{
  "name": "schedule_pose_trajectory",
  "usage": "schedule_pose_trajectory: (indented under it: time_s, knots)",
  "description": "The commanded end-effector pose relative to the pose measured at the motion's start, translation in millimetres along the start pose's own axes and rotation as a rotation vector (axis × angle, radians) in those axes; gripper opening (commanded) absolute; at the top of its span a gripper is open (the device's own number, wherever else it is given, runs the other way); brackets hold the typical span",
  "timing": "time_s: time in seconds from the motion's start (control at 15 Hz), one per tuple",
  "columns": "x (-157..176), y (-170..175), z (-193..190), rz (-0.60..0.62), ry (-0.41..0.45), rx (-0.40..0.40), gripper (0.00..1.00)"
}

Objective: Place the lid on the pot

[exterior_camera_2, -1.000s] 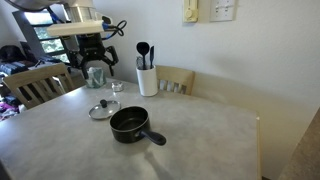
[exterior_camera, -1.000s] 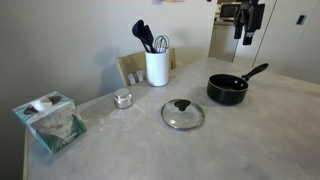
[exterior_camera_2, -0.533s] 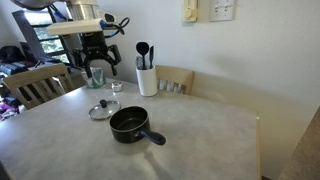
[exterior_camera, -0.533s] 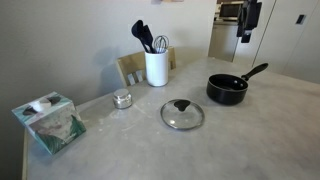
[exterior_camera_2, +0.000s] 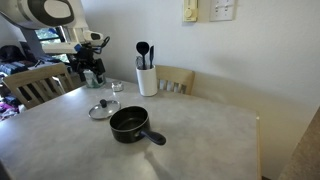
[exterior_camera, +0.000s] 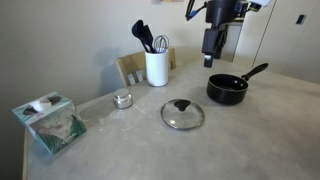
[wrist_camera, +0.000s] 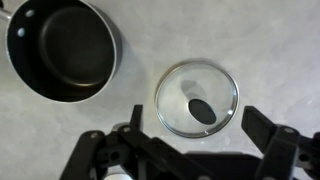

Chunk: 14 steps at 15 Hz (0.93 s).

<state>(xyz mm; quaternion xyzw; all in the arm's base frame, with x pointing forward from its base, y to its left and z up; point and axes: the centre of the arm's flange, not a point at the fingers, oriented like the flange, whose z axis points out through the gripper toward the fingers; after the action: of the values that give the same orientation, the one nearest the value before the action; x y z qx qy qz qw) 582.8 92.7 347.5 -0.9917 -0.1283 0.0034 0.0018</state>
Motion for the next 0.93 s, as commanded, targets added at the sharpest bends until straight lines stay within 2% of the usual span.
schedule_pose_trajectory:
  time_s: [0.0, 0.2, 0.47, 0.53, 0.87]
  knots:
    - [32, -37, 31, 0.134, 0.035, -0.029, 1.00]
    - [40, -50, 54, 0.162, 0.037, -0.073, 1.00]
    - [44, -49, 70, -0.027, 0.021, -0.017, 1.00]
    - [34, -55, 65, 0.046, 0.015, -0.049, 1.00]
    - [39, -51, 72, -0.036, 0.023, -0.052, 1.00]
